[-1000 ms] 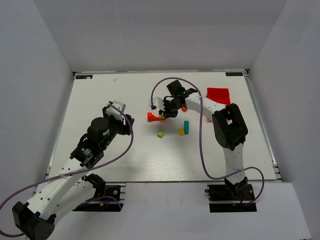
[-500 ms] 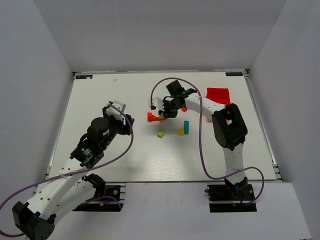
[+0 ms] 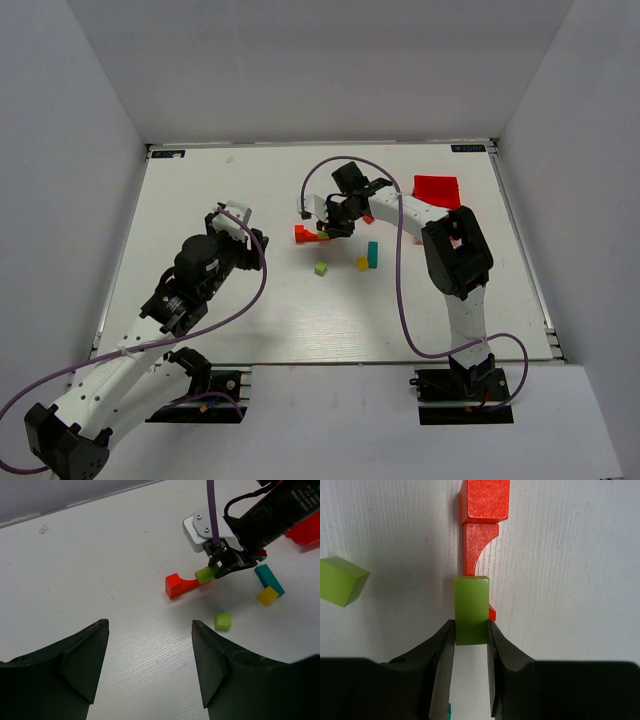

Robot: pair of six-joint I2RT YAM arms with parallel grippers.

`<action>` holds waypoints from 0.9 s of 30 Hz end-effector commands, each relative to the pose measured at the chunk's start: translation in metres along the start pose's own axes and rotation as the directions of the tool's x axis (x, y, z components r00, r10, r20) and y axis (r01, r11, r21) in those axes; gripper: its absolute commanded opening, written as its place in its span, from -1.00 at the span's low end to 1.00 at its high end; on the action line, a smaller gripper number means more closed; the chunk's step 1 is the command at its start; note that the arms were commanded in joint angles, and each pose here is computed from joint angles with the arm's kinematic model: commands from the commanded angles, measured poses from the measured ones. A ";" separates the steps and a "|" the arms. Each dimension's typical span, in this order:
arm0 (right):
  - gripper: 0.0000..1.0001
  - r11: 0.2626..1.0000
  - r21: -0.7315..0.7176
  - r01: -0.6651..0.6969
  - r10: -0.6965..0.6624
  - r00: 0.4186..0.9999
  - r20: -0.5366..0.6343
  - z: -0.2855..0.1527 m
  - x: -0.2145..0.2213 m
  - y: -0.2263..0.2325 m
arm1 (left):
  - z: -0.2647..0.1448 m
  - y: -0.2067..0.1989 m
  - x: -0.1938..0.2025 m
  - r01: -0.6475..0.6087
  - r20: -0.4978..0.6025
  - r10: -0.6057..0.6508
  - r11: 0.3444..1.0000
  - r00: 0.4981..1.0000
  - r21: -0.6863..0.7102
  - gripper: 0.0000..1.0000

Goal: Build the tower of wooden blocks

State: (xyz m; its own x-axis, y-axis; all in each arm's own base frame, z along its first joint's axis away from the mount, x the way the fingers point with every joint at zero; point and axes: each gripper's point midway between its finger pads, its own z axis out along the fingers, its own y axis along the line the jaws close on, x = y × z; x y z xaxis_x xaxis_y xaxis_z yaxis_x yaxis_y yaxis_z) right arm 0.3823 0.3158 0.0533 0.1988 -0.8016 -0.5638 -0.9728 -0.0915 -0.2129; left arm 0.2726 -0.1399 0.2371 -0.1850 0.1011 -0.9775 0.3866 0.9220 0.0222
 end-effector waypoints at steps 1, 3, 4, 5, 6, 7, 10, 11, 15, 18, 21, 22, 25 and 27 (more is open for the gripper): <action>-0.73 1.000 0.027 0.000 -0.001 1.000 0.023 -0.003 -0.012 -0.010 | -0.001 0.003 -0.001 -0.004 0.000 0.004 1.000 1.000 -0.013 0.54; -0.73 1.000 0.029 0.000 -0.001 1.000 0.026 -0.003 -0.013 -0.010 | -0.001 0.003 -0.001 -0.004 0.000 0.004 1.000 1.000 -0.013 0.54; -0.73 1.000 0.031 0.001 -0.002 1.000 0.028 -0.005 -0.014 -0.011 | -0.001 0.003 -0.001 -0.004 0.000 0.004 1.000 1.000 -0.013 0.54; -0.73 1.000 0.030 -0.002 0.002 1.000 0.027 -0.004 -0.013 -0.011 | -0.001 0.003 -0.001 -0.004 0.000 0.004 1.000 1.000 -0.013 0.54; -0.73 0.999 0.034 -0.002 0.001 1.000 0.031 -0.005 -0.015 -0.012 | -0.001 0.003 -0.001 -0.004 0.000 0.004 1.000 1.000 -0.013 0.54; -0.73 0.999 0.038 0.000 -0.001 0.999 0.032 -0.006 -0.016 -0.012 | -0.001 0.003 -0.001 -0.004 0.000 0.004 1.000 1.000 -0.013 0.54; -0.73 0.999 0.040 -0.006 0.005 0.999 0.034 -0.007 -0.017 -0.013 | -0.001 0.003 -0.001 -0.004 0.000 0.004 1.000 1.000 -0.013 0.54; -0.73 0.999 0.043 -0.012 0.011 0.999 0.035 -0.007 -0.015 -0.014 | -0.001 0.003 -0.001 -0.004 0.000 0.004 1.000 1.000 -0.013 0.54; -0.73 0.999 0.044 -0.014 0.013 0.999 0.032 -0.007 -0.015 -0.014 | -0.001 0.003 -0.001 -0.004 0.000 0.004 1.000 1.000 -0.013 0.54; -0.73 0.999 0.051 -0.016 0.014 0.999 0.035 -0.008 -0.018 -0.015 | -0.001 0.003 -0.001 -0.004 0.000 0.004 1.000 1.000 -0.013 0.54; -0.73 0.998 0.061 -0.022 0.020 0.999 0.038 -0.009 -0.018 -0.018 | -0.001 0.003 -0.001 -0.004 0.000 0.004 1.000 1.000 -0.013 0.54; -0.73 0.998 0.061 -0.023 0.020 0.999 0.038 -0.008 -0.018 -0.017 | -0.001 0.003 -0.001 -0.004 0.000 0.004 1.000 1.000 -0.013 0.54; -0.73 0.997 0.067 -0.024 0.021 0.999 0.038 -0.010 -0.018 -0.018 | -0.001 0.003 -0.001 -0.004 0.000 0.004 1.000 1.000 -0.013 0.54; -0.73 0.997 0.074 -0.028 0.025 0.999 0.041 -0.011 -0.018 -0.020 | -0.001 0.003 -0.001 -0.004 0.000 0.004 1.000 1.000 -0.013 0.54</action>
State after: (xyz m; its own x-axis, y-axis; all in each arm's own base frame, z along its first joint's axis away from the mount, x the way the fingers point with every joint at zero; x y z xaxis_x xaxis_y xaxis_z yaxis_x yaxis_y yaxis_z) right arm 0.3841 0.3171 0.0544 0.1603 -0.8017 -0.5758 -0.9781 -0.0505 -0.2020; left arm 0.2726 -0.1399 0.2371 -0.1850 0.1011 -0.9775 0.3866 0.9220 0.0222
